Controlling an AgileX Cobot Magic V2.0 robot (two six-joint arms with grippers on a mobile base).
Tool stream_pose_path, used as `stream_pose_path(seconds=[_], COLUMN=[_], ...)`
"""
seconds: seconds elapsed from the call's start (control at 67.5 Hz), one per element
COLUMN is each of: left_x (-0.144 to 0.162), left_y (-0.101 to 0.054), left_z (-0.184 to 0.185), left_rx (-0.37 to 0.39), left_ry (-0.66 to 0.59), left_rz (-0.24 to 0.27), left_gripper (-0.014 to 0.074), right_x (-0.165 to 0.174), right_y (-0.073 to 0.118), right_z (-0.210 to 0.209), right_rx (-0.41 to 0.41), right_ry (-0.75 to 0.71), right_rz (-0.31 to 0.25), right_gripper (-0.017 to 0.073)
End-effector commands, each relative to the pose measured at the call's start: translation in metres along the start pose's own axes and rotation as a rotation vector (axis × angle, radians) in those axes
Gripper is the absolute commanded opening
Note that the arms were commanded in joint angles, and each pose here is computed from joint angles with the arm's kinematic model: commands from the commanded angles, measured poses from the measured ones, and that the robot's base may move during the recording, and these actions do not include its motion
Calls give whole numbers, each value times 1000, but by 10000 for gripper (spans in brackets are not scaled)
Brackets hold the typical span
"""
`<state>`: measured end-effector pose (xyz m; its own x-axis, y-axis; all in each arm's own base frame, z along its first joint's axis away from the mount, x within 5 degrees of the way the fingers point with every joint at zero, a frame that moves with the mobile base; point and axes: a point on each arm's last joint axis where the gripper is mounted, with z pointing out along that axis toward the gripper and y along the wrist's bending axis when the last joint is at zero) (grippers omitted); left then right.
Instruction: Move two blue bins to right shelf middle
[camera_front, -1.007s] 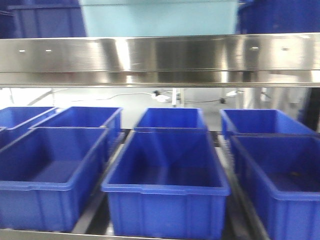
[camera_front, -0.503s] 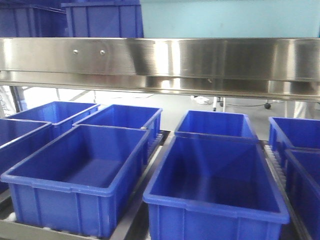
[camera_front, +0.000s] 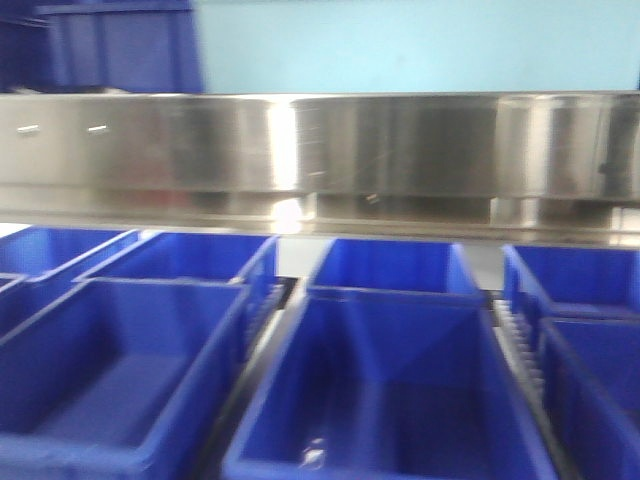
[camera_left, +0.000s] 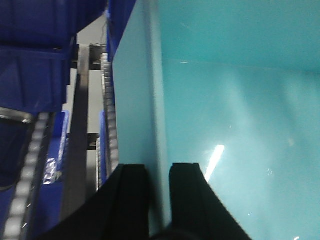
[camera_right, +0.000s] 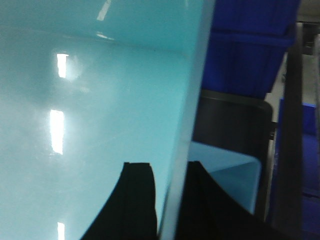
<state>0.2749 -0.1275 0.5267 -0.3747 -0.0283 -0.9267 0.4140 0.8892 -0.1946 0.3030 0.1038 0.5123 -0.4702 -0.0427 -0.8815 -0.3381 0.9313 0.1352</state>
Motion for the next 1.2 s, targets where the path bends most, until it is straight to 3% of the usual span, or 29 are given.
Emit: stream_pose_path(seconds=[0.0, 1.184], left_x=[-12, -12], left_y=[-6, -6], left_z=[-13, -13], left_rx=[52, 52], left_ry=[-92, -92], left_rz=[-39, -39], left_gripper=[-111, -111], right_x=[-6, -6], right_y=[-1, -1], right_z=[-5, -5], right_rx=[5, 5], right_ry=[-51, -51], right_rz=[-24, -24], right_gripper=[-152, -152])
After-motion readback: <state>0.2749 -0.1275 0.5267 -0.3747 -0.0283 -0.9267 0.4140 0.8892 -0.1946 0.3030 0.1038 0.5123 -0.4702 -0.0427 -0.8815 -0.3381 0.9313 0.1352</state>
